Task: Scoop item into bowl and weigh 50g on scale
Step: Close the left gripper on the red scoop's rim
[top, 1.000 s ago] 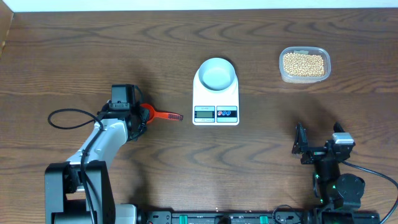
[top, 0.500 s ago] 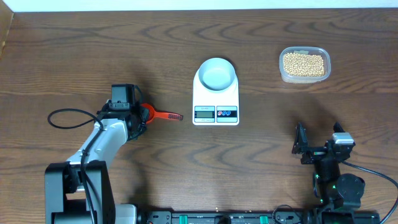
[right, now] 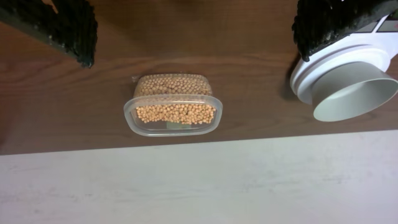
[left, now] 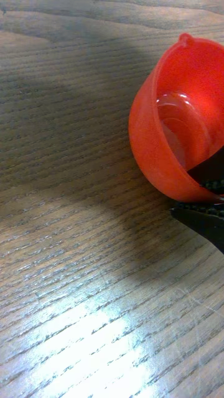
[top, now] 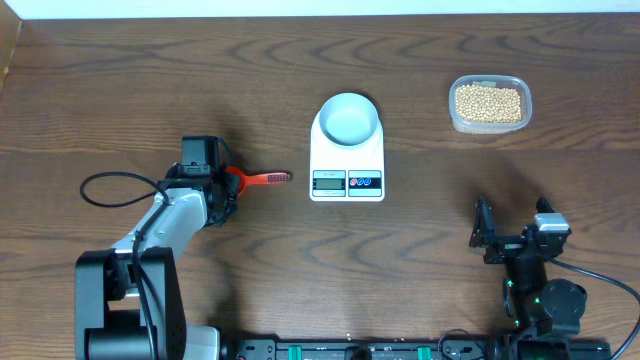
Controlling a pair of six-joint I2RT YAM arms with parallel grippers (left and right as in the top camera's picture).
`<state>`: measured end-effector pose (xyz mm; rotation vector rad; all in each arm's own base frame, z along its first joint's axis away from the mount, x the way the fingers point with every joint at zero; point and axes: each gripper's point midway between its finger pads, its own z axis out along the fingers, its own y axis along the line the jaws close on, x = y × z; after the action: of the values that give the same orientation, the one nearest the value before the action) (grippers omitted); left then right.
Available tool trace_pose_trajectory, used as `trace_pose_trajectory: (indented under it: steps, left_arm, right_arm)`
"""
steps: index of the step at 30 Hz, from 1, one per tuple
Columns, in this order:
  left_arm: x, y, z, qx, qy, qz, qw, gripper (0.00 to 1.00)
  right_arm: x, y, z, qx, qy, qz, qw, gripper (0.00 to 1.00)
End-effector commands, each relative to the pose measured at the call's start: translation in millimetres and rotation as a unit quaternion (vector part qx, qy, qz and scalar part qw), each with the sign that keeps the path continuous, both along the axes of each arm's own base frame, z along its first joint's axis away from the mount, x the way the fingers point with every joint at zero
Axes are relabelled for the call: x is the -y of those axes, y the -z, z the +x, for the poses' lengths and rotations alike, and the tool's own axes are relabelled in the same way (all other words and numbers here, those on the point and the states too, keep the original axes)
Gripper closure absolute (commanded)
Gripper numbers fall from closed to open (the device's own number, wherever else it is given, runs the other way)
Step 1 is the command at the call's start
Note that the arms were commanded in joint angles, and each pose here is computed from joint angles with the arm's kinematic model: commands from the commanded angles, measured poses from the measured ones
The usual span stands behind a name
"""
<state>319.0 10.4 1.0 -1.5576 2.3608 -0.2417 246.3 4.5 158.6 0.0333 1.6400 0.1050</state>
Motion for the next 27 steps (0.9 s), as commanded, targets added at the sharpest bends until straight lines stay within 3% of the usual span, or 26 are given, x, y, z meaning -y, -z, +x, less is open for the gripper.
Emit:
trace_pose_trajectory:
  steps: [1, 16, 27]
  left_arm:
    - [-3, 2, 1, -0.002, -0.005, 0.010, 1.000, 0.92]
    - [-4, -5, 5, 0.011, 0.028, 0.023, 0.999, 0.93]
    - [-4, -47, 17, 0.075, 0.061, 0.042, 0.994, 0.93]
  right_arm:
    - [-2, 0, 0, 0.000, -0.006, -0.004, 1.000, 0.01]
    - [-2, 1, 0, 0.000, -0.006, -0.004, 1.000, 0.01]
    - [-2, 1, 0, 0.000, -0.006, -0.004, 1.000, 0.01]
